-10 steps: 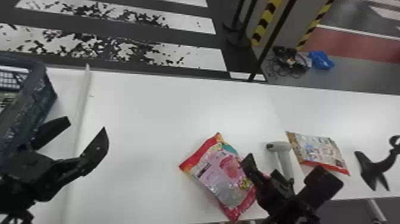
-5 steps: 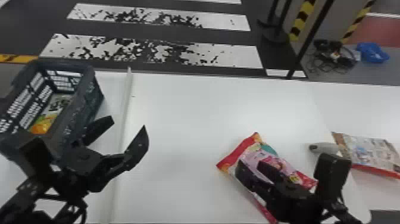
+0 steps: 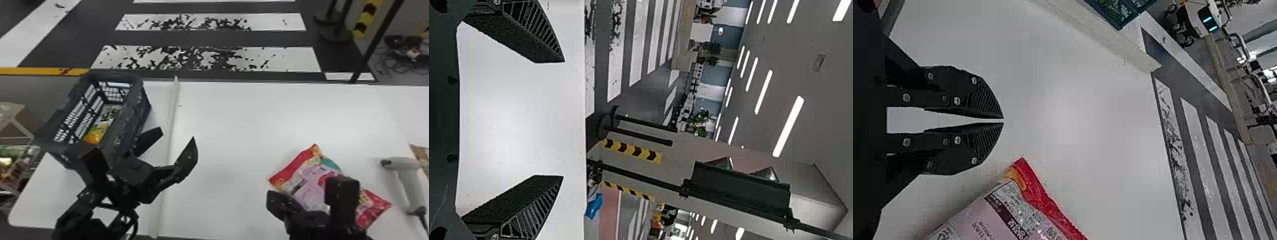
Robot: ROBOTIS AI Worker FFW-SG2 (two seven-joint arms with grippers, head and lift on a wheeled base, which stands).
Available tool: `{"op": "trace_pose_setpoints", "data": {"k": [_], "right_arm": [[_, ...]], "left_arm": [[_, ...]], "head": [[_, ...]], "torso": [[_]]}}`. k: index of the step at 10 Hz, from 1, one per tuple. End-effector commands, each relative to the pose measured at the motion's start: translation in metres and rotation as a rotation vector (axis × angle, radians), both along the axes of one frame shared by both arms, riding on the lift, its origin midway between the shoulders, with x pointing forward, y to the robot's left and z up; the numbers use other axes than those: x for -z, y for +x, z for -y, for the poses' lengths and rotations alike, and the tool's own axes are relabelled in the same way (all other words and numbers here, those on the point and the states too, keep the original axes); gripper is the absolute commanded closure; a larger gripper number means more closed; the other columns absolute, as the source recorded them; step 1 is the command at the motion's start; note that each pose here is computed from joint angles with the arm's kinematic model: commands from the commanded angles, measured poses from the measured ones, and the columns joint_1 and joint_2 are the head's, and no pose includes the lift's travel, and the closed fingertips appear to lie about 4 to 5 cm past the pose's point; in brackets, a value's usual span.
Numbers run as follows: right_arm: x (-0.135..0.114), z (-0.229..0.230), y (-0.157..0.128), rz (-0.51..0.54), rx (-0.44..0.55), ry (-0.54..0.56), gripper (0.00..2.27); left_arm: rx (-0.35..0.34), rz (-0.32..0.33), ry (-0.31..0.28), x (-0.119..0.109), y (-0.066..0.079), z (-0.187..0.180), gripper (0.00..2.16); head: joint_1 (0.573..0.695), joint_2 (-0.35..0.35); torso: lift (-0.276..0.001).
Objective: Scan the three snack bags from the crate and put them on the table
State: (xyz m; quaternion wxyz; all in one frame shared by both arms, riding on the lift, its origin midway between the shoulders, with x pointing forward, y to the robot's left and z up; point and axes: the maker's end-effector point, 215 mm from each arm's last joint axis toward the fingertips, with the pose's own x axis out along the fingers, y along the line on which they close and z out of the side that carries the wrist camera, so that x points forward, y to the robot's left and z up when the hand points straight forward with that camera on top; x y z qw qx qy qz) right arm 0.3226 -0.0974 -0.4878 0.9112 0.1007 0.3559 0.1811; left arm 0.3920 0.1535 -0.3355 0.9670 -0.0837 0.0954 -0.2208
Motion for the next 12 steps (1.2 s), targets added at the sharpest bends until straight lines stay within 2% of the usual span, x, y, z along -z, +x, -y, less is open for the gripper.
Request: {"op": "trace_pose_setpoints", "data": {"k": [1, 5, 7, 12], "right_arm": [[0.018, -0.006, 0.013, 0.008, -0.005, -0.046, 2.17], [0.043, 0.007, 0.037, 0.016, 0.041, -0.163, 2.17], [0.053, 0.025, 0.054, 0.009, 0.075, -0.234, 2.17], [0.052, 0.049, 0.101, 0.020, 0.130, -0.272, 2.17]], "left_arm": [[0.000, -0.004, 0.005, 0.002, -0.001, -0.002, 0.03], [0.005, 0.004, 0.009, 0.001, 0.004, -0.009, 0.03], [0.016, 0.004, 0.003, 0.000, 0.003, -0.007, 0.03], [0.020, -0.009, 0.004, 0.004, -0.007, -0.011, 0.03]], "head": [[0.695, 0.089], [0.695, 0.098], [0.695, 0.080], [0.695, 0.034]], "torso": [[-0.094], [-0.094], [-0.094], [-0.094]]}}
